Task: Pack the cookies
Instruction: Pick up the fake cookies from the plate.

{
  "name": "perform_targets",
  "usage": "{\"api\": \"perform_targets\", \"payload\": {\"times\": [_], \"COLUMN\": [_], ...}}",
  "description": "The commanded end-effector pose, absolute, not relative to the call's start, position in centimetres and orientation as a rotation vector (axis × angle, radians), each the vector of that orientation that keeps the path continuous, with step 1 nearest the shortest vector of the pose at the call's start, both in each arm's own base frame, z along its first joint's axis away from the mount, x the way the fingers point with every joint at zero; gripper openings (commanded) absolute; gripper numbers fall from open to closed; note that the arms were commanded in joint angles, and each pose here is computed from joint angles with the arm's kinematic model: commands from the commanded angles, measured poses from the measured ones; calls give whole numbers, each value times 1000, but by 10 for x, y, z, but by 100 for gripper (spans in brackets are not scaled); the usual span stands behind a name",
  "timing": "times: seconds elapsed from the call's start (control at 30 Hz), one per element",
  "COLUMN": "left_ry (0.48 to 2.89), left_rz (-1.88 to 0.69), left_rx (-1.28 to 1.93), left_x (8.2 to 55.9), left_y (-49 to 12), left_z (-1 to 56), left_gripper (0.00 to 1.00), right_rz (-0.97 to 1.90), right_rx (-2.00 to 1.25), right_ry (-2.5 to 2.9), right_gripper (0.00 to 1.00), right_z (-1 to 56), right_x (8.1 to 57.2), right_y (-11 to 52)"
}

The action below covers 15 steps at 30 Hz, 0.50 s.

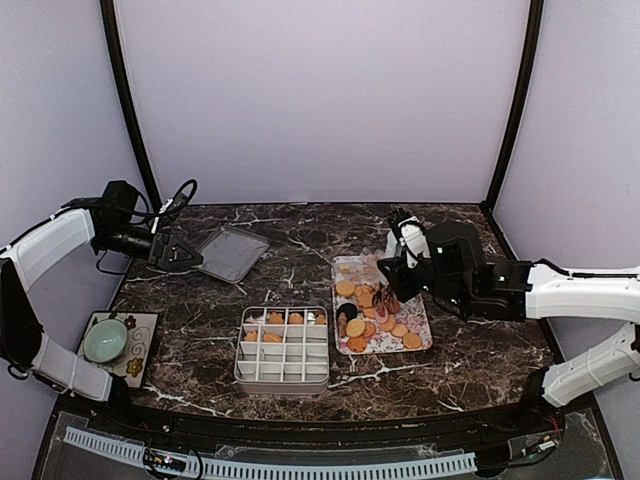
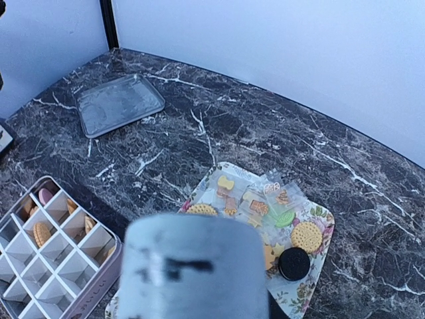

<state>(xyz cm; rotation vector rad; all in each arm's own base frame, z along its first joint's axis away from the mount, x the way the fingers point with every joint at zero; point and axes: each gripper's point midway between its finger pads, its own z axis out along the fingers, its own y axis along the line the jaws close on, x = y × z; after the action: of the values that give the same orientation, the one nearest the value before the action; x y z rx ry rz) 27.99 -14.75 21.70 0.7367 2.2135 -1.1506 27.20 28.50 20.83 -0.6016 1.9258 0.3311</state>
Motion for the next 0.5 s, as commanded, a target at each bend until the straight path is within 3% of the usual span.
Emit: {"api": "perform_targets", "payload": {"times": [0.0, 0.23, 0.33, 0.47], "left_ry": [2185, 2190, 2188, 2192], "left_rz": [-1176, -1167, -1161, -1163], "left_rx": [748, 749, 752, 748], "left_x": [278, 277, 277, 278], "left_y": [-149, -148, -148, -148], "left_z": [226, 226, 227, 226], "left_gripper": [57, 57, 57, 57], "right_rz": [394, 398, 389, 378], "right_rx": [-527, -537, -554, -568], "right_ry": [1883, 1905, 1919, 1931], "right_gripper": [4, 3, 9, 10], "right_z": [229, 217, 212, 206], "right_x": [274, 275, 275, 275], "right_y": [282, 285, 286, 287]}}
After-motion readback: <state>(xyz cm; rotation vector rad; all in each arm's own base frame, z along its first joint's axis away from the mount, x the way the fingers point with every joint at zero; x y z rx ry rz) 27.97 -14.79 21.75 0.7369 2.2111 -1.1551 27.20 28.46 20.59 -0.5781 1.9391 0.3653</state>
